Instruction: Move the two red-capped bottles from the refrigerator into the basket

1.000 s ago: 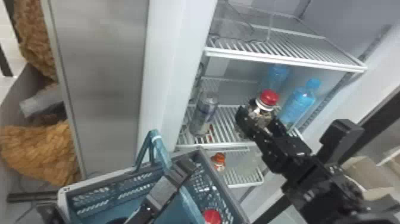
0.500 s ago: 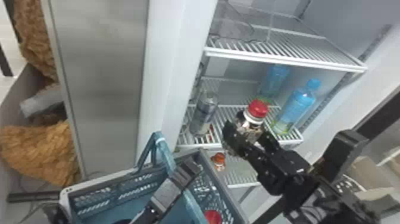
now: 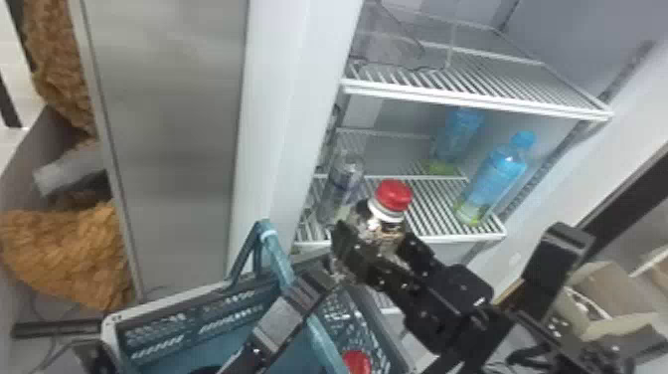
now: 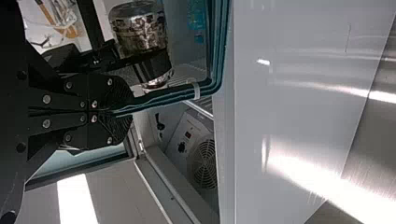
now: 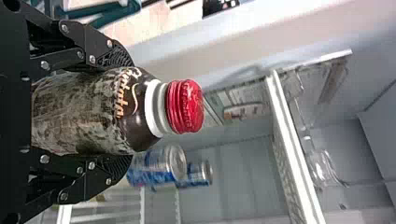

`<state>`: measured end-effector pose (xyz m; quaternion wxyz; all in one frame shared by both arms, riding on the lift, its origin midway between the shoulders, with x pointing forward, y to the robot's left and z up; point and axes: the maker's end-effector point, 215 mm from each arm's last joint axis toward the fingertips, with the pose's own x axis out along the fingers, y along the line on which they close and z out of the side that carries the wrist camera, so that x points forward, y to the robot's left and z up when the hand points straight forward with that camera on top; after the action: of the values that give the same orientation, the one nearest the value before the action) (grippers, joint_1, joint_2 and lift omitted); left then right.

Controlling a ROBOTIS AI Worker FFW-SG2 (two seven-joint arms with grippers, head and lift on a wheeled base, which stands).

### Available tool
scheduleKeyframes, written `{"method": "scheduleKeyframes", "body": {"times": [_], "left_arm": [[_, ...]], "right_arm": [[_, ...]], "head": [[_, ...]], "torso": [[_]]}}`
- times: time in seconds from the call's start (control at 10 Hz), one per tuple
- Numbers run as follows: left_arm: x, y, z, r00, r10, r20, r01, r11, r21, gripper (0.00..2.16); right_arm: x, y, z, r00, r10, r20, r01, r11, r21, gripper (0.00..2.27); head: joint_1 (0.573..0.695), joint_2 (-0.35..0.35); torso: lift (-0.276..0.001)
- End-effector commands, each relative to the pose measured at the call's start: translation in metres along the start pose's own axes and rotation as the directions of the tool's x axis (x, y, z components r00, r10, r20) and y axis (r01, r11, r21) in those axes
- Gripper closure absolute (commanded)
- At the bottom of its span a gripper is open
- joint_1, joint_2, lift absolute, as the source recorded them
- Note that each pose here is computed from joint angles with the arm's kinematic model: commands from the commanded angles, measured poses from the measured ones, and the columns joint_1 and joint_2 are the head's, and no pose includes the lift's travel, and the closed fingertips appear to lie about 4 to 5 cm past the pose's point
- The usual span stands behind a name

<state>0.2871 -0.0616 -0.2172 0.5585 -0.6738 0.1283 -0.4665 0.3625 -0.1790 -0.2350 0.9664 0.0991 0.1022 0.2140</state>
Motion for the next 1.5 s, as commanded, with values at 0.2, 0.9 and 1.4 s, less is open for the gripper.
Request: {"method": "scheduleKeyframes", "body": {"times": [0.2,0.9,1.4], "left_arm": [[0.001,-0.001,0.002,1.000,-0.005,0.007,0.005,1.000,-0.002,1.20],[-0.002,-0.001,0.022,0.998,-0.009,0.063,0.008,1.000,0.014,1.20],[-0.001,-0.001,0.022,0.998,-0.008,0.060,0.007,1.000,0.017,1.20]], "right_arm": [[0.020,0.026,-0.019,0.996,0.087,-0.033,-0.086,0.995,0.042,1.28],[0.025,0.035,-0.032,0.988,0.141,-0.068,-0.137,0.989,0.059,0.18],[-0.027,-0.014,0.005,0.999,-0.018,0.045,0.019,0.999,-0.035,0.19]], "head": [[0.695,-0.350],[0.695,-0.301],[0.695,-0.350]], "torso": [[0.000],[0.000],[0.000]]}}
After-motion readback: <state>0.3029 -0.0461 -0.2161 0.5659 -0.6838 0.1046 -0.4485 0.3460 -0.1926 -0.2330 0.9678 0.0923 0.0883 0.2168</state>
